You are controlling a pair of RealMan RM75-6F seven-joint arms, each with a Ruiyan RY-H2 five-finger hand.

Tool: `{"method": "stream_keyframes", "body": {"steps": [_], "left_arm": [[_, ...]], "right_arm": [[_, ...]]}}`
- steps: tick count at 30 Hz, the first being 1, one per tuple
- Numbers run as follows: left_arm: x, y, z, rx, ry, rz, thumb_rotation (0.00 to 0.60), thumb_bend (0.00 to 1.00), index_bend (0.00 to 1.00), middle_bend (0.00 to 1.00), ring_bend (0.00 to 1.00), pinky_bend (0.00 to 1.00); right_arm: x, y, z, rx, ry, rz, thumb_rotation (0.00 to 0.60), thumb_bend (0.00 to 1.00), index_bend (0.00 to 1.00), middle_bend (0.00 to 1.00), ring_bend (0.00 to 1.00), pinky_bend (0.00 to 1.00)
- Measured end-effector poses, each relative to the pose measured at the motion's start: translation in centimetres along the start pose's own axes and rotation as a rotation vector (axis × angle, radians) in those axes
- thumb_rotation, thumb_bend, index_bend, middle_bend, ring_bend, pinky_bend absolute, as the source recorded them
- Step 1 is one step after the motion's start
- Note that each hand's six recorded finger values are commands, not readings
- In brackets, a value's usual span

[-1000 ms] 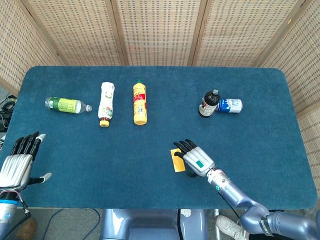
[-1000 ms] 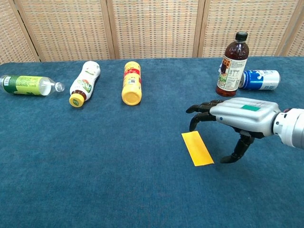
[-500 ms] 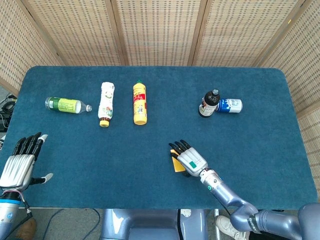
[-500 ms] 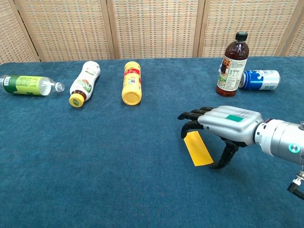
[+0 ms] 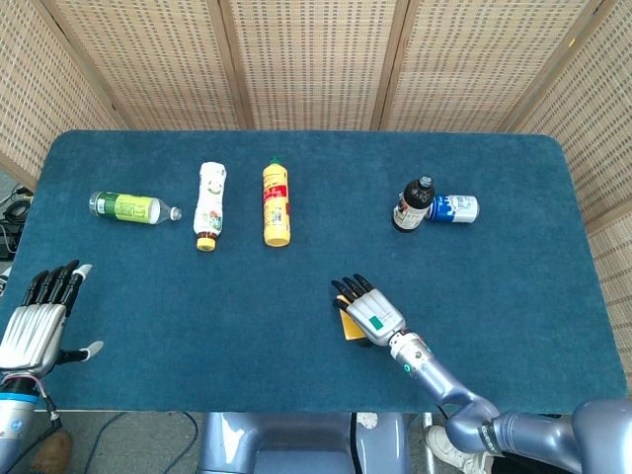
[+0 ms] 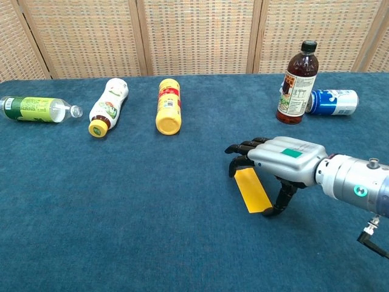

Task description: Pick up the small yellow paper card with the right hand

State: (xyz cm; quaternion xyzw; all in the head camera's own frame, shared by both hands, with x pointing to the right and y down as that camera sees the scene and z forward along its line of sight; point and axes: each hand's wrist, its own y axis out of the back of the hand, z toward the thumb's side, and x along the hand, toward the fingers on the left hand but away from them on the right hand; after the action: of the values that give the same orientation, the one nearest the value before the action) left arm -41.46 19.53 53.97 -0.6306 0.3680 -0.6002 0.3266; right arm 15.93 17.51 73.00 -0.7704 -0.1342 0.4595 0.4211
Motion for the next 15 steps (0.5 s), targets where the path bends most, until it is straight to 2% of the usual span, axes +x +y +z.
{"method": "stream_keyframes", "body": {"steps": [7,15], "left_arm": [[0.1,0.1,-0.1,-0.006,0.002,0.001,0.6,0.0,0.0,0.0,0.0,0.0],[0.1,0.1,-0.1,-0.008,0.0,0.0,0.6,0.0,0.0,0.0,0.0,0.0]], "right_arm": [[-0.5,2.0,-0.8,-0.047,-0.033,-0.061,0.6,0.15,0.25,0.0,0.0,0.0],[0.6,5.1,-0.2,-0.116,0.008,-0.127,0.6,0.15,0.24,0.0,0.0,0.0]]}}
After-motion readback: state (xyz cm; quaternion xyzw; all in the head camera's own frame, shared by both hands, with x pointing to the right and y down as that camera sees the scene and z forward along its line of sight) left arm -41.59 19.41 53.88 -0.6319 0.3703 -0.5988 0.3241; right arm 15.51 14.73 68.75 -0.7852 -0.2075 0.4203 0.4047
